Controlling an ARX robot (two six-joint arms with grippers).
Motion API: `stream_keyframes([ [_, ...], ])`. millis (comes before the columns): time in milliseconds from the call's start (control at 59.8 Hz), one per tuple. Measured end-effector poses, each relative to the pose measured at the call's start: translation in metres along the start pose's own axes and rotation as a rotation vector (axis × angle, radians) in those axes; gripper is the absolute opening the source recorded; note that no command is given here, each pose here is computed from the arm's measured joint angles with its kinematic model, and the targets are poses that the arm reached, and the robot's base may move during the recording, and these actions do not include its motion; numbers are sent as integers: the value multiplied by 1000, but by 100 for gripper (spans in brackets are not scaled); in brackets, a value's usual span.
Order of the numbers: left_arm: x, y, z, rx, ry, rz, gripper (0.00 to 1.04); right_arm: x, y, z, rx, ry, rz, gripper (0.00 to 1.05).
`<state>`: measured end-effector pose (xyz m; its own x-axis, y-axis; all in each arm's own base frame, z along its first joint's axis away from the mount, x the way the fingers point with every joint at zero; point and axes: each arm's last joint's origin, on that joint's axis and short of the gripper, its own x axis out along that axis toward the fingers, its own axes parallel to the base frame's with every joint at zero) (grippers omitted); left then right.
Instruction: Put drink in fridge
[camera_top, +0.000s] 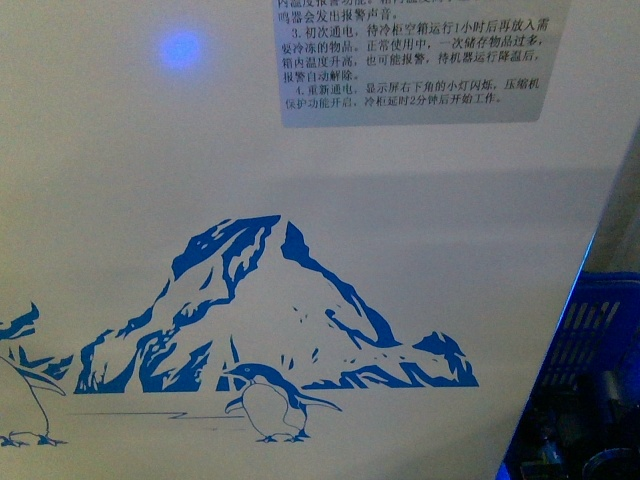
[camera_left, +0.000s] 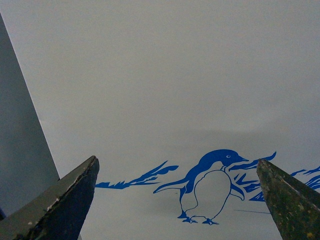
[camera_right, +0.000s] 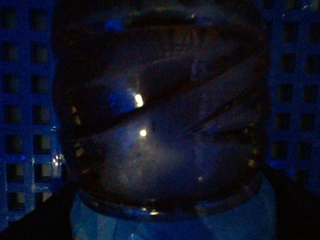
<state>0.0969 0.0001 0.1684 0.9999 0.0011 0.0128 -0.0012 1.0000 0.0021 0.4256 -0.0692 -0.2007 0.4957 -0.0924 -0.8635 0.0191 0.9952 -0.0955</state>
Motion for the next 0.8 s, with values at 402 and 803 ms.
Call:
stream_keyframes([
  [402,0,0,0,0,0,0,97,-13,-1,5,60,8,4,51],
  [803,0,0,0,0,0,0,97,-164,-27,69,133,-193,31,40],
])
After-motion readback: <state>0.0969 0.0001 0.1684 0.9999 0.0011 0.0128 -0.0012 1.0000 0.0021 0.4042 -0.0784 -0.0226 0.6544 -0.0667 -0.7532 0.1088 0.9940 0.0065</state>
